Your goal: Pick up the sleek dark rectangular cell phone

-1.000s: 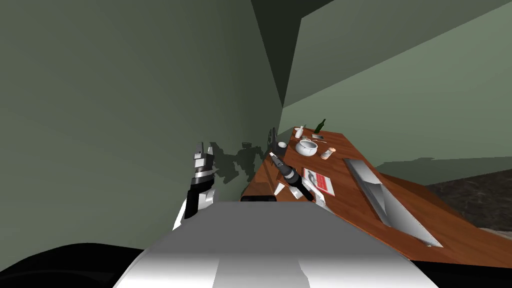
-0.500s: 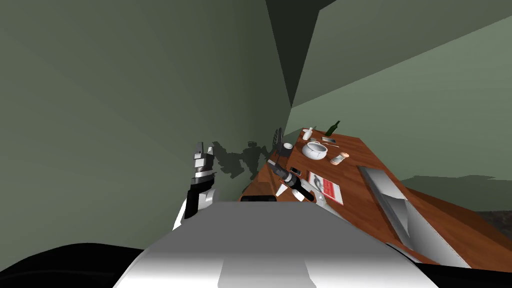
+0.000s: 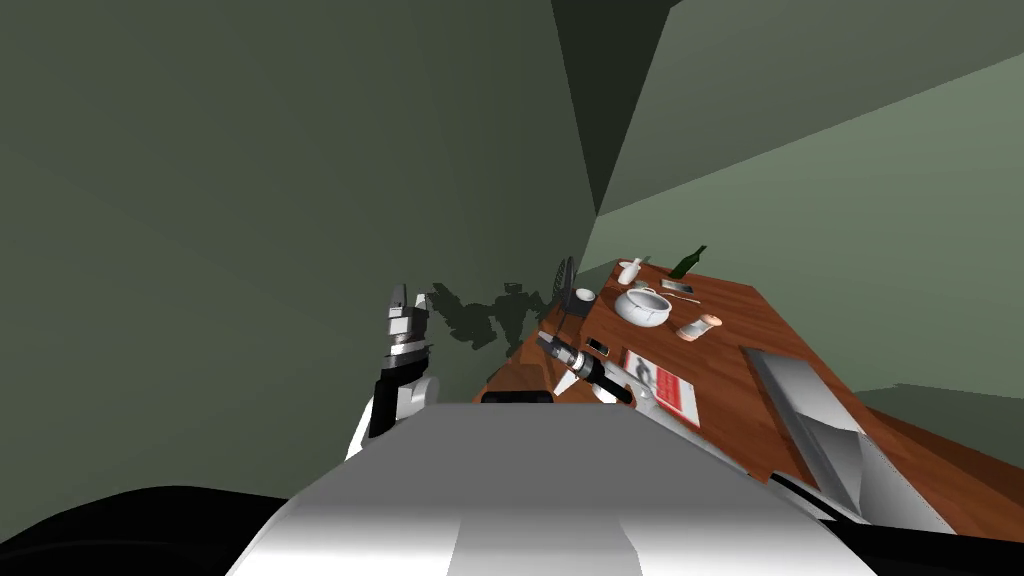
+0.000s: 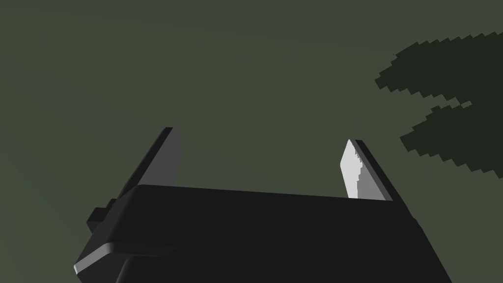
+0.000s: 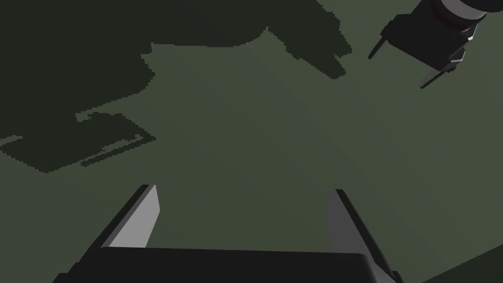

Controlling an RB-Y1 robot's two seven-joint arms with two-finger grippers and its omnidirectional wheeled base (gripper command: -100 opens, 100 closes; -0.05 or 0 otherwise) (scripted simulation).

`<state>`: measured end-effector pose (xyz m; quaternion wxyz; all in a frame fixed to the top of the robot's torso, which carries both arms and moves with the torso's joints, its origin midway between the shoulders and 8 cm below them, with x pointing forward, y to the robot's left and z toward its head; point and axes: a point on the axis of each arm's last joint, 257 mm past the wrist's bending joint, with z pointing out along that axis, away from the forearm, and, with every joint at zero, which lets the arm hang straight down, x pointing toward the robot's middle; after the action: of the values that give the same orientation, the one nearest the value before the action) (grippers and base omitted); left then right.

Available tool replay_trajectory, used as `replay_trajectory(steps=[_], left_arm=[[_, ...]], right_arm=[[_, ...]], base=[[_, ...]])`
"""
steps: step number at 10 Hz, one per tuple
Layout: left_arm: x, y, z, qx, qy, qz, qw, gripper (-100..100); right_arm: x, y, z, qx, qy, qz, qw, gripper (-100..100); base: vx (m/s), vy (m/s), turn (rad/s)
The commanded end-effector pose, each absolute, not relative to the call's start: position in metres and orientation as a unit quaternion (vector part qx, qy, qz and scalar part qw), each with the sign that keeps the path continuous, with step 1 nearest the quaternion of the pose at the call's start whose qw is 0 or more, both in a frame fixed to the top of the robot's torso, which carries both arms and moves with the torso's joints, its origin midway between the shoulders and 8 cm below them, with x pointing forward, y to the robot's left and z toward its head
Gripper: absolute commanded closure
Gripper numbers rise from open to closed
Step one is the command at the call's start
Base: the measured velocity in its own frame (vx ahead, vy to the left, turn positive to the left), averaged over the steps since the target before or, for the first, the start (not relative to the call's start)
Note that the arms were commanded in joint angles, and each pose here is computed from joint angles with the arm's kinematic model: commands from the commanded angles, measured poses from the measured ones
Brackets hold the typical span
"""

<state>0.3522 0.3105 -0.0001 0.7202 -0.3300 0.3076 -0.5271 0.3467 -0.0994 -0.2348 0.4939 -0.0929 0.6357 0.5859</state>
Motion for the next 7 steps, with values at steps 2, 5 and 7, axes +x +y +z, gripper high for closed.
replay_trajectory(steps=[2,5,7], left_arm=[[0.352,0.311,0.000,-0.330,0.308,-0.527,0.720,0],[0.352,0.311,0.000,-0.330,0.308,-0.527,0.720,0],[0.352,0.311,0.000,-0.330,0.308,-0.527,0.720,0]], right_arm=[[0.336,-0.114,-0.284,-0.116,0.685,0.551,0.462,-100],[0.331,-0.133,-0.318,-0.130,0.720,0.521,0.439,-100],[0.331,-0.146,-0.334,-0.119,0.735,0.508,0.433,-100]], base=[[-0.029,-0.030,0.217],[-0.017,-0.023,0.108],[-0.006,-0.021,0.088]])
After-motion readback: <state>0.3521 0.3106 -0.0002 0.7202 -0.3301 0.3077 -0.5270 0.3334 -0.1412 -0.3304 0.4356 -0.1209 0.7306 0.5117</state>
